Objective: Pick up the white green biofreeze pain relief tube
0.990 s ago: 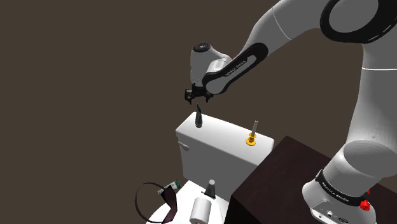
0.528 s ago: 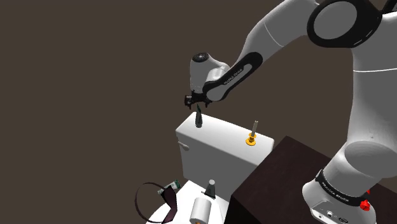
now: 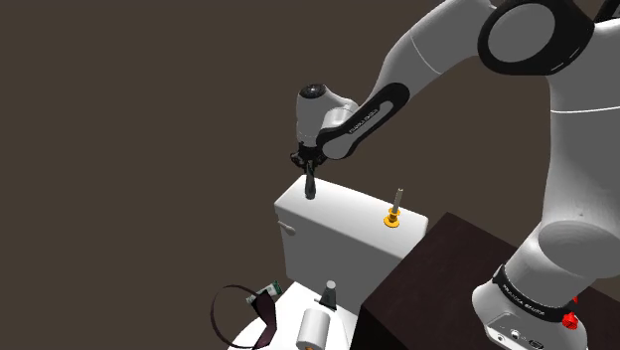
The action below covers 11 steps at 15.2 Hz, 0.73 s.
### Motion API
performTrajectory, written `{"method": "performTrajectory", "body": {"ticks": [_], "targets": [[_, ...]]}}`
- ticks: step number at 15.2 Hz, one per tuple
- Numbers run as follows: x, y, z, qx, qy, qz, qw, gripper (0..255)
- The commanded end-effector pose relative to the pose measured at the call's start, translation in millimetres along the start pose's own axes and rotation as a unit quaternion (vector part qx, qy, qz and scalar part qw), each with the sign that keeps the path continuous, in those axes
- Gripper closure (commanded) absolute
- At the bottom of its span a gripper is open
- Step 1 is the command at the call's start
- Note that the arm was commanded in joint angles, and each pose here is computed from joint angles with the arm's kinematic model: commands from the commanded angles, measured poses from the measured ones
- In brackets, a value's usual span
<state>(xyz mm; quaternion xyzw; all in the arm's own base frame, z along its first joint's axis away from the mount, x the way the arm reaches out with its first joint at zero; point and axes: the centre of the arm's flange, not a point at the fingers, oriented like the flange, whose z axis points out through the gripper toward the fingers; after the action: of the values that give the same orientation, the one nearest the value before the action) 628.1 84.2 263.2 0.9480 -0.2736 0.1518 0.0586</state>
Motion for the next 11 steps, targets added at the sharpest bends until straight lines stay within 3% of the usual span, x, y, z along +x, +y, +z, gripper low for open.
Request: {"method": "performTrajectory", "body": {"ticks": [1,11], "targets": [[-0.4,0.0,0.3,0.000,0.000,0.000,1.0000,255],[12.5,1.8,-39.3,0.000,0.000,0.000,1.0000,255]]}}
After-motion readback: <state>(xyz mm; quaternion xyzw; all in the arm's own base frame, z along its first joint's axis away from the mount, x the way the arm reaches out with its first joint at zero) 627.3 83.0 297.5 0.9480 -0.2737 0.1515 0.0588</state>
